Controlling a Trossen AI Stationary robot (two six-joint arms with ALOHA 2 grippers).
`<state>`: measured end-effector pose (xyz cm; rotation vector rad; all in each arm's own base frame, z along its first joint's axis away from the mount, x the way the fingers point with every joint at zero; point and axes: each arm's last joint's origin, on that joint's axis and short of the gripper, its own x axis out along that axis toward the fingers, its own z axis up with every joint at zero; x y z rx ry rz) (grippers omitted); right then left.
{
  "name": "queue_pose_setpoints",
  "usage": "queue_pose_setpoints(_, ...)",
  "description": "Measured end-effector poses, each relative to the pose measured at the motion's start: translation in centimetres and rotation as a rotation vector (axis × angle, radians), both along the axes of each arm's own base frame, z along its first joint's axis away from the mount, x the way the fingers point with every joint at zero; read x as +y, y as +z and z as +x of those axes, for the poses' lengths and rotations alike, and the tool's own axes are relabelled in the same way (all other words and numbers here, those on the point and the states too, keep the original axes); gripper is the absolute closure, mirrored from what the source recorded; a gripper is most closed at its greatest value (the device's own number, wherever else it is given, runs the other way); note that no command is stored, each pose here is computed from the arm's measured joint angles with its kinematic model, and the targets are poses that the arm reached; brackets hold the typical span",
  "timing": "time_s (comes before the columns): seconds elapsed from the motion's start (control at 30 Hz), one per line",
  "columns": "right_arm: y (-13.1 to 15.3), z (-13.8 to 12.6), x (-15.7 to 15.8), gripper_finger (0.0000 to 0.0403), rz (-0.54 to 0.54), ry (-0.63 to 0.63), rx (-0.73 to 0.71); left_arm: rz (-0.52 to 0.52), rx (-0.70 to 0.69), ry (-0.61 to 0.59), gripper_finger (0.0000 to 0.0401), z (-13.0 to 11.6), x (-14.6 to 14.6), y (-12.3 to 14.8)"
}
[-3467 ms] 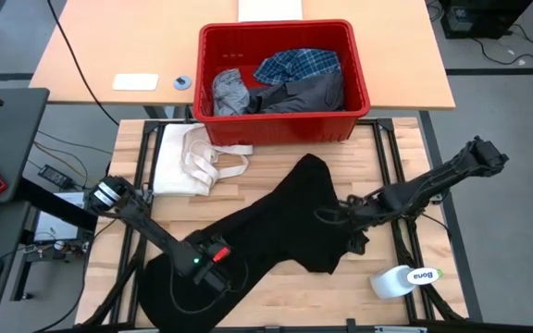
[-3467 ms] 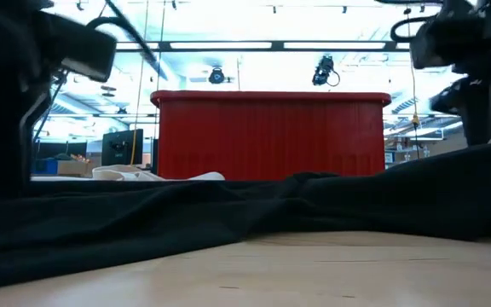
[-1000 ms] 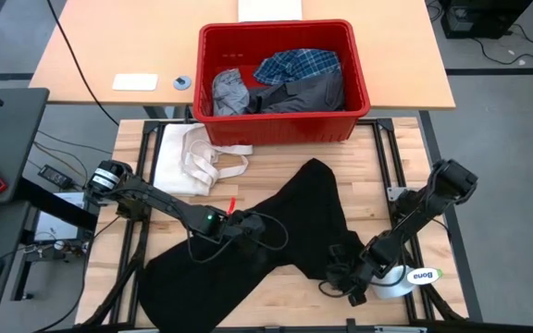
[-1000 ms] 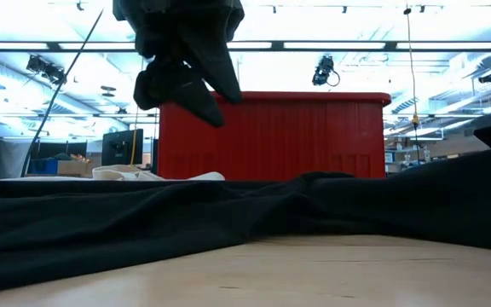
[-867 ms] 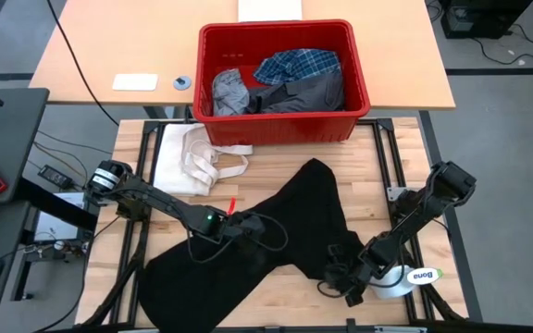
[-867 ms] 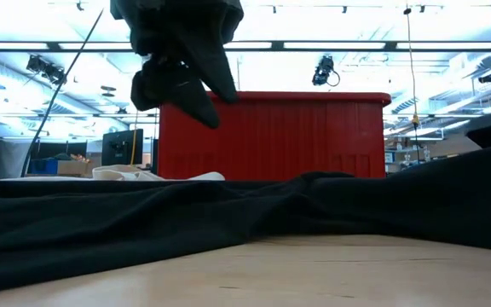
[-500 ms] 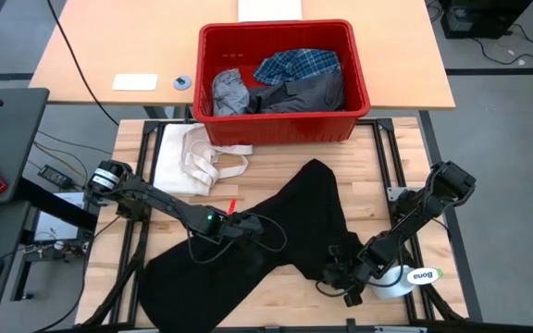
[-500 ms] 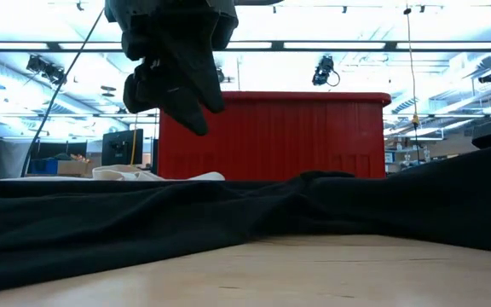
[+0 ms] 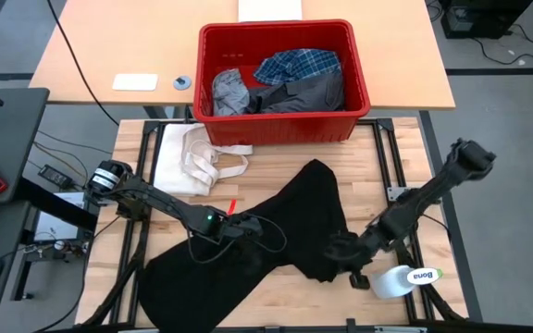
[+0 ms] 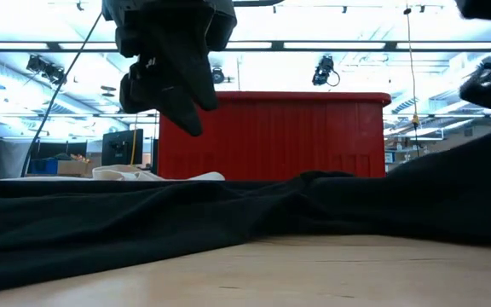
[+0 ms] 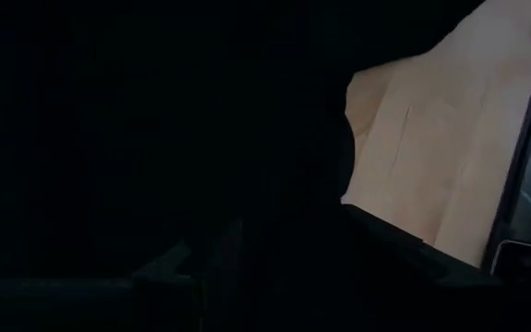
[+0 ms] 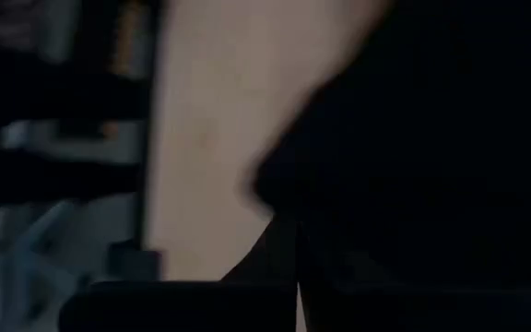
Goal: Fold Laundry from Bin
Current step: Fold the black shirt
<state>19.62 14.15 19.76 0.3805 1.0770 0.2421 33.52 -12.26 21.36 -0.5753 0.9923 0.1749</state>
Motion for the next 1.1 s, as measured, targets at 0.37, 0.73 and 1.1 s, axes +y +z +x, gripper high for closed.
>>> queue_pose_setpoints(0.37, 5.6, -1.4, -7.7, 0.0401, -0.455, -0.496, -0.411, -0.052, -0.080, -0.015, 0.0212, 0.6, -0.6, 0.5)
queue_pose_setpoints(0.73, 7.3, 6.4, -14.4, 0.0401, -0.597, -0.503, -0.801, -0.058, -0.414, -0.067, 0.0212, 2.8, -1.5, 4.4)
queue_pose_setpoints(1.1, 3.3, 10.0, -19.1, 0.0316, -0.420, -0.373, -0.401, 0.116, -0.391, 0.115, 0.0212, 3.6, 1.0, 3.5)
